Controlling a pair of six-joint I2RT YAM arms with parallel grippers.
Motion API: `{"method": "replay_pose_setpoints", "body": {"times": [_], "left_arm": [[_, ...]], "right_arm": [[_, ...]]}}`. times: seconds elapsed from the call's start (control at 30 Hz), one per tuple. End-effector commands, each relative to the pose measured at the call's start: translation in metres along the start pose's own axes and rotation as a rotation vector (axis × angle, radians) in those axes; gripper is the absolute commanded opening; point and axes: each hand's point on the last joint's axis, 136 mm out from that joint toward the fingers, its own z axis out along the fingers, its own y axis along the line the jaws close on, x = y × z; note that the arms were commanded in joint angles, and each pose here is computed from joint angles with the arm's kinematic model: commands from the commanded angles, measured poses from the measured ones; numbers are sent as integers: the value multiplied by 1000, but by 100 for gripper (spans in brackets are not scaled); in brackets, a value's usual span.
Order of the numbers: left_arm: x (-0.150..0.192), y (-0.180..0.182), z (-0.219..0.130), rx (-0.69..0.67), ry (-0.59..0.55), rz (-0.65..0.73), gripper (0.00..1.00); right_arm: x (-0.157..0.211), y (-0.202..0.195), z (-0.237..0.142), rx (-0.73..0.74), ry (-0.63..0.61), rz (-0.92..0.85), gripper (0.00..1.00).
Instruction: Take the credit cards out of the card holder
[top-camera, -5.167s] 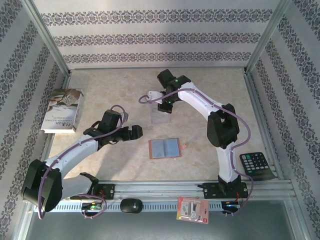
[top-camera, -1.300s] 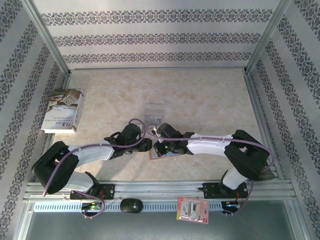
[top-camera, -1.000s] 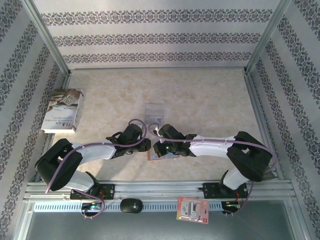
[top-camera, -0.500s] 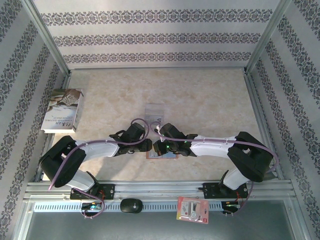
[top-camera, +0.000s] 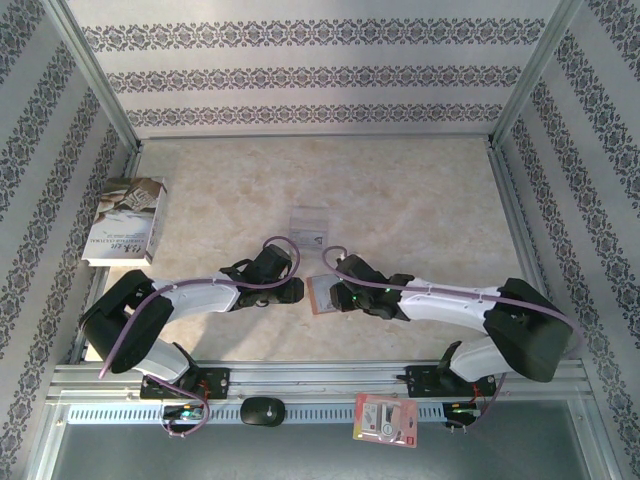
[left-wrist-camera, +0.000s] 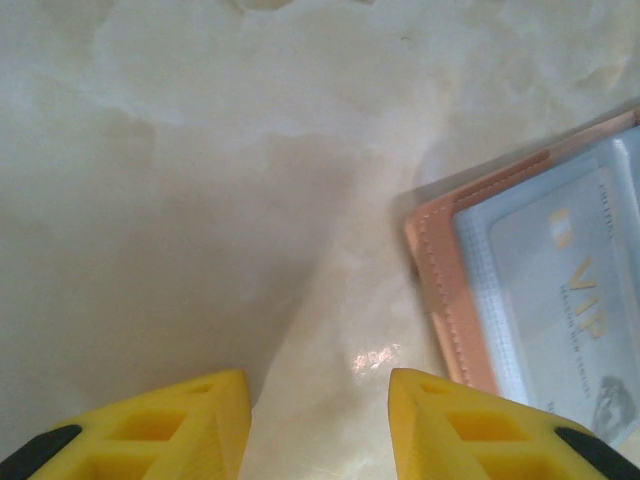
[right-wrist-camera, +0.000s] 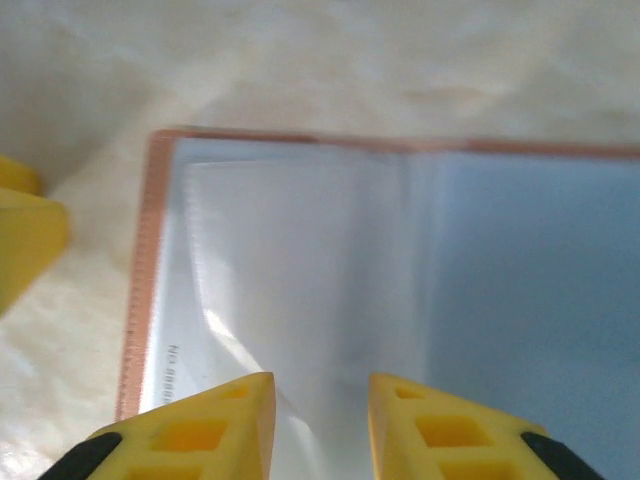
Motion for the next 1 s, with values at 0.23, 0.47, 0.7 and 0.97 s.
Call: {"method": "replay_pose_setpoints", "body": {"times": [0.23, 0.47, 0.7, 0.97], "left_arm": [[14, -6, -3, 24, 58, 23, 60], [-2, -5, -23, -1, -28, 33, 74], [-13, 8, -41, -60, -89, 36, 78], [-5, 20, -41, -73, -76, 16, 79]], "right_arm": [[-20, -41, -29, 164, -111, 20, 39], [-27, -10, -29, 51, -55, -153, 42], [-2, 28, -3, -10, 122, -324, 38], [6, 24, 16, 51, 175, -347, 35]]}}
